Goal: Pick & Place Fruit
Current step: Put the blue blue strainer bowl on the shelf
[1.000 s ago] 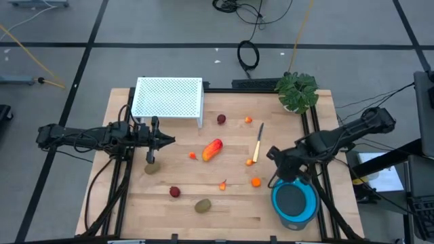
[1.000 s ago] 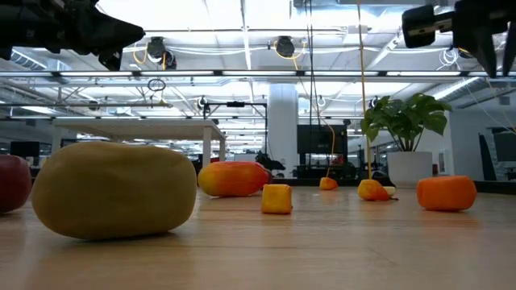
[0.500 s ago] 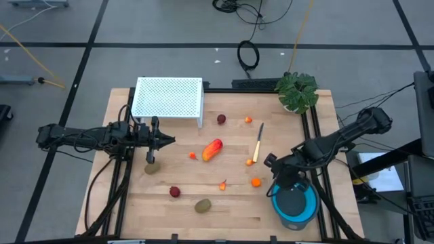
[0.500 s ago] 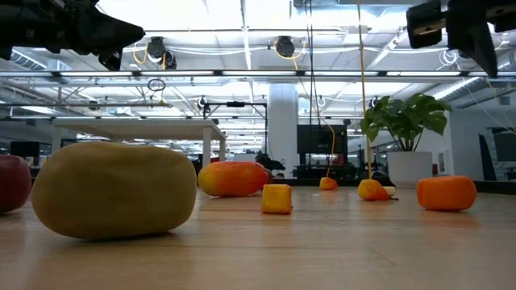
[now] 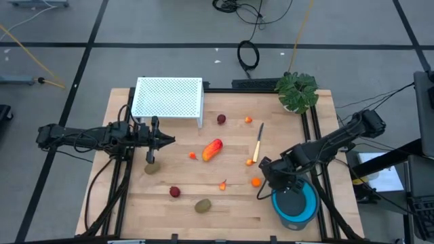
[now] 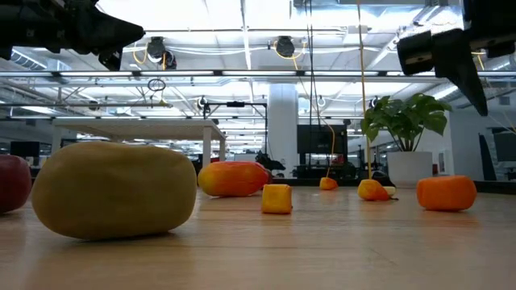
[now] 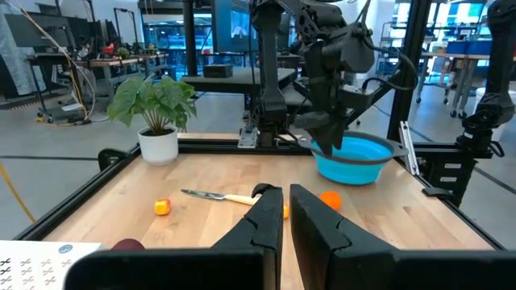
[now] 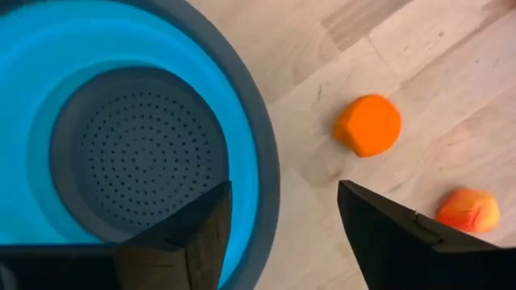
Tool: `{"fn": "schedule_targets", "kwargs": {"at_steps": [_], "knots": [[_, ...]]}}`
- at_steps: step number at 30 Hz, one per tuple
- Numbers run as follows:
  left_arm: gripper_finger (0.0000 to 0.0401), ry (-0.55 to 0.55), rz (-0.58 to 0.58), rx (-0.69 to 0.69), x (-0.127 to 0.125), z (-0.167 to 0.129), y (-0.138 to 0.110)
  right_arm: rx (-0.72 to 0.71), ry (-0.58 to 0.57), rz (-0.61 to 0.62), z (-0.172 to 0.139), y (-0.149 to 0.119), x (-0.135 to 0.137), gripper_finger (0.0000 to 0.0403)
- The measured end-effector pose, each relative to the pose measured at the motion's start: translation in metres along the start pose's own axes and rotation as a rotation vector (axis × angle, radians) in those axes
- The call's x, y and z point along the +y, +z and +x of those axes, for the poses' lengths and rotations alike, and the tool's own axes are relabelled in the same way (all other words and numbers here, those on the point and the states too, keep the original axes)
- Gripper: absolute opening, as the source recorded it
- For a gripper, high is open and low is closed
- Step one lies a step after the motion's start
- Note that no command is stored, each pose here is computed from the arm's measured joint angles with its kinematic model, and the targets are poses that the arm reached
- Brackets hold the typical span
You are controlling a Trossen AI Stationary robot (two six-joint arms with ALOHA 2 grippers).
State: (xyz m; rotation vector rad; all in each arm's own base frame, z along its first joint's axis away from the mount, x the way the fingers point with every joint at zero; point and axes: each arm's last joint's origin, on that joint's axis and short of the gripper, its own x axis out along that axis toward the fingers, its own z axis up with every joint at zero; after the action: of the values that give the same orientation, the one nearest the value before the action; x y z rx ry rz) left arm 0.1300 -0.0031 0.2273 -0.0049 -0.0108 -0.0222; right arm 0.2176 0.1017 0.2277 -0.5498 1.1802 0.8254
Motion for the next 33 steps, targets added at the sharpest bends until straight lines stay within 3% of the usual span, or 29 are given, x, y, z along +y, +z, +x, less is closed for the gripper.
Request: {"fn": "schedule_targets", "kwargs": {"at_steps": [17, 33], "knots": [[0.0024, 0.000, 0.000, 0.001, 0.000, 0.000, 0.000, 0.081, 0.151, 0.091, 0.030, -0.004, -0.017, 0.0195], [0.0024, 0.000, 0.001, 0.001, 0.000, 0.000, 0.000, 0.110, 0.201, 0.157, 0.042, -0.017, -0.011, 0.0010]]}}
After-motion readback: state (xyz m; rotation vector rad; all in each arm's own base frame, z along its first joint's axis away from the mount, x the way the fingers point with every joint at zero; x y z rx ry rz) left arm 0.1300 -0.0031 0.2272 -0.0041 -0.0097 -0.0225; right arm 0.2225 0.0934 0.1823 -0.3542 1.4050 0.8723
